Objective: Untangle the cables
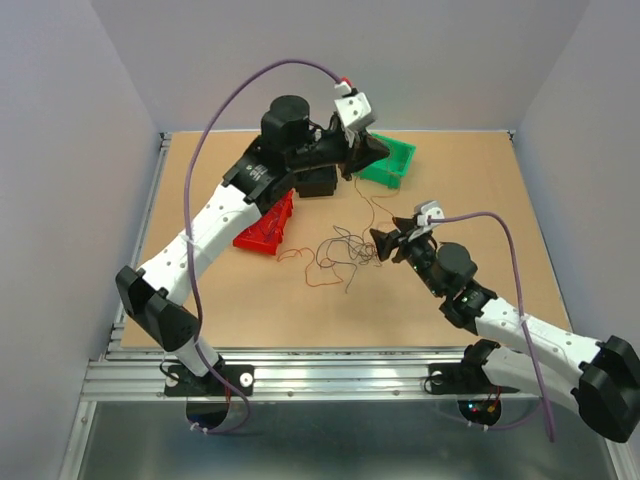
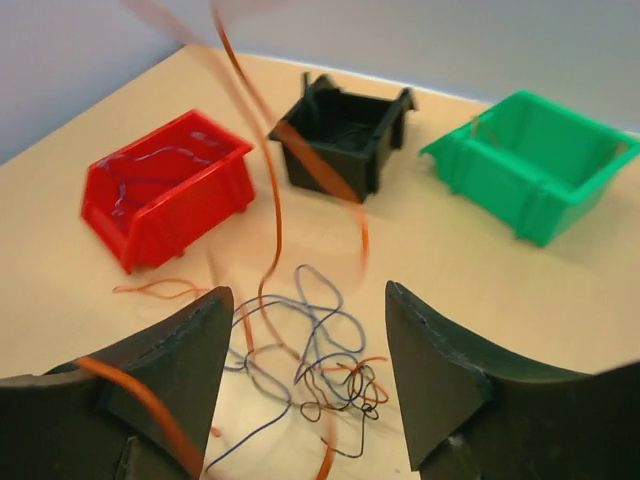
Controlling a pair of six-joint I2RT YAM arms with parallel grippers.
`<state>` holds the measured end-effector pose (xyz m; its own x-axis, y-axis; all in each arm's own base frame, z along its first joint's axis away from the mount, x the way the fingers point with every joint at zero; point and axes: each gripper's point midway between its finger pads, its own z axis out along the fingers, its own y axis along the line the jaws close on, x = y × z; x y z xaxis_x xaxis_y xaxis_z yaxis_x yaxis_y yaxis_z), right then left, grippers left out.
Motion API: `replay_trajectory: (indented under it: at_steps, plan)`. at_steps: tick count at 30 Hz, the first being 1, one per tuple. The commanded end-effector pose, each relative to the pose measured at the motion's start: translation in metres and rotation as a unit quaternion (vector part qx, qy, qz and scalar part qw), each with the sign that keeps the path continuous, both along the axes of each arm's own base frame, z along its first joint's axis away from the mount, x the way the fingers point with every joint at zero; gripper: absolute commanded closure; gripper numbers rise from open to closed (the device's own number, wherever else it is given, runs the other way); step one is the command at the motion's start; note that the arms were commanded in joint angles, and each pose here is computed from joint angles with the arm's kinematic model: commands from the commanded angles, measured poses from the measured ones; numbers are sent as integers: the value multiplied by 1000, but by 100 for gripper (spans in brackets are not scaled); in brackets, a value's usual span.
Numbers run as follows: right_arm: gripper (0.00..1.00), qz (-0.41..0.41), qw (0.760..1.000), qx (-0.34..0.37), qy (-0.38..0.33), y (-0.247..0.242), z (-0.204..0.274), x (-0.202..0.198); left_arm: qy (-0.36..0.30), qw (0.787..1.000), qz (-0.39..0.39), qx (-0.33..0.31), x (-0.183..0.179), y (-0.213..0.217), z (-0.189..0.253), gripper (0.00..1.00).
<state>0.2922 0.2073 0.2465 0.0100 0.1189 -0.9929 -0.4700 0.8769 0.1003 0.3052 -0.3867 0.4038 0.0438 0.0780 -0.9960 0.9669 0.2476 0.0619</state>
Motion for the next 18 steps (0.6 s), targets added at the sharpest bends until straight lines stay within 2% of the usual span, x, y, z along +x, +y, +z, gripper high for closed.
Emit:
replay_trajectory:
  at_steps: [1,9,11,15,17,18]
  plan:
    - [31,113,988,59,-90,33,35,-22,-33,999,30,-12,-13,26,58,100]
    - [31,212,970,58,-101,90,33,-12,-69,995,44,-64,-24,39,124,100]
    - [35,214,971,51,-88,102,23,1,-80,993,50,-75,-26,43,136,100]
    - [36,244,962,64,-107,124,10,9,-109,987,51,-106,-35,52,170,100]
    - [42,252,960,68,-97,137,-4,20,-119,984,59,-116,-36,55,182,100]
    - [51,250,961,69,-90,141,-8,25,-132,981,67,-126,-37,60,193,100]
